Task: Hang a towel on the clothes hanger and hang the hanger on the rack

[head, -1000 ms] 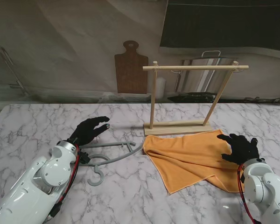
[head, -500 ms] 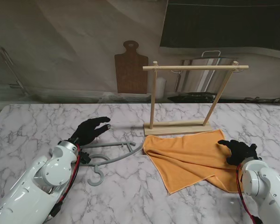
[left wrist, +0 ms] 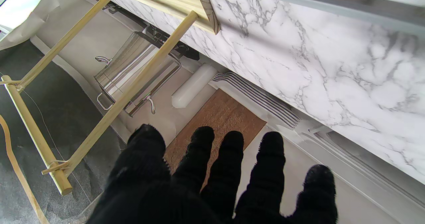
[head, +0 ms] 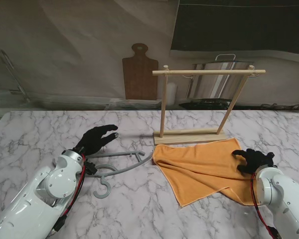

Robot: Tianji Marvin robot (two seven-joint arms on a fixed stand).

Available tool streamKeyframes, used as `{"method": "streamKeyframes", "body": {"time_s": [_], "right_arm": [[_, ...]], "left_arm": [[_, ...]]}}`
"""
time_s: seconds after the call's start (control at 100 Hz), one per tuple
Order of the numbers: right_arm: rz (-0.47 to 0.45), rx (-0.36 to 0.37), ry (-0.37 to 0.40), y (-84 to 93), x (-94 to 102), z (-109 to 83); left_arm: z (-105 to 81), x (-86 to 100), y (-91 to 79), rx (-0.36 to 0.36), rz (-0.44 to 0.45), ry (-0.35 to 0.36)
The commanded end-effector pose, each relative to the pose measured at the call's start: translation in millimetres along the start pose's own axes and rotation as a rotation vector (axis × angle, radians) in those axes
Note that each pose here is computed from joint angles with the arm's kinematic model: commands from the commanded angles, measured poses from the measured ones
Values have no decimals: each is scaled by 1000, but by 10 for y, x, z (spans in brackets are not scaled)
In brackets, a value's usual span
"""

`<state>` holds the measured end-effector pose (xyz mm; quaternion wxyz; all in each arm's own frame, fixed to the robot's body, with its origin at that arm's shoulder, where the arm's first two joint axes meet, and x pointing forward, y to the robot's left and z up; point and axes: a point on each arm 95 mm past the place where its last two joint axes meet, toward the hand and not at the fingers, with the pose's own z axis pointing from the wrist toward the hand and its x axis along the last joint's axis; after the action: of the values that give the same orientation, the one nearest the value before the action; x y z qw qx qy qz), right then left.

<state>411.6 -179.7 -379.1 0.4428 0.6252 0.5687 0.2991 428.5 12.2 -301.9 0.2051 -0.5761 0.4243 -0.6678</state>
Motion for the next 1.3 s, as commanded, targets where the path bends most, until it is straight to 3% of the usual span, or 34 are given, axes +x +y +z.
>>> {"method": "streamKeyframes", "body": {"time_s": [0.0,0.23,0.58,0.95,1.29], "right_arm": [[-2,28,-13,-123,-3,9],[-2,5,-14,-164,31,44],[49,-156,0,-219,66,102],[99,-275,14,-132,90,67],[97,-341,89,6,138,50]], "left_arm": [[3,-6,31,-18,1,-1],[6,-6,34,-19,3,1],[10,-5,40,-18,4,6],[16,-3,47,-16,6,10],[20,-3,46,-11,3,10]]}}
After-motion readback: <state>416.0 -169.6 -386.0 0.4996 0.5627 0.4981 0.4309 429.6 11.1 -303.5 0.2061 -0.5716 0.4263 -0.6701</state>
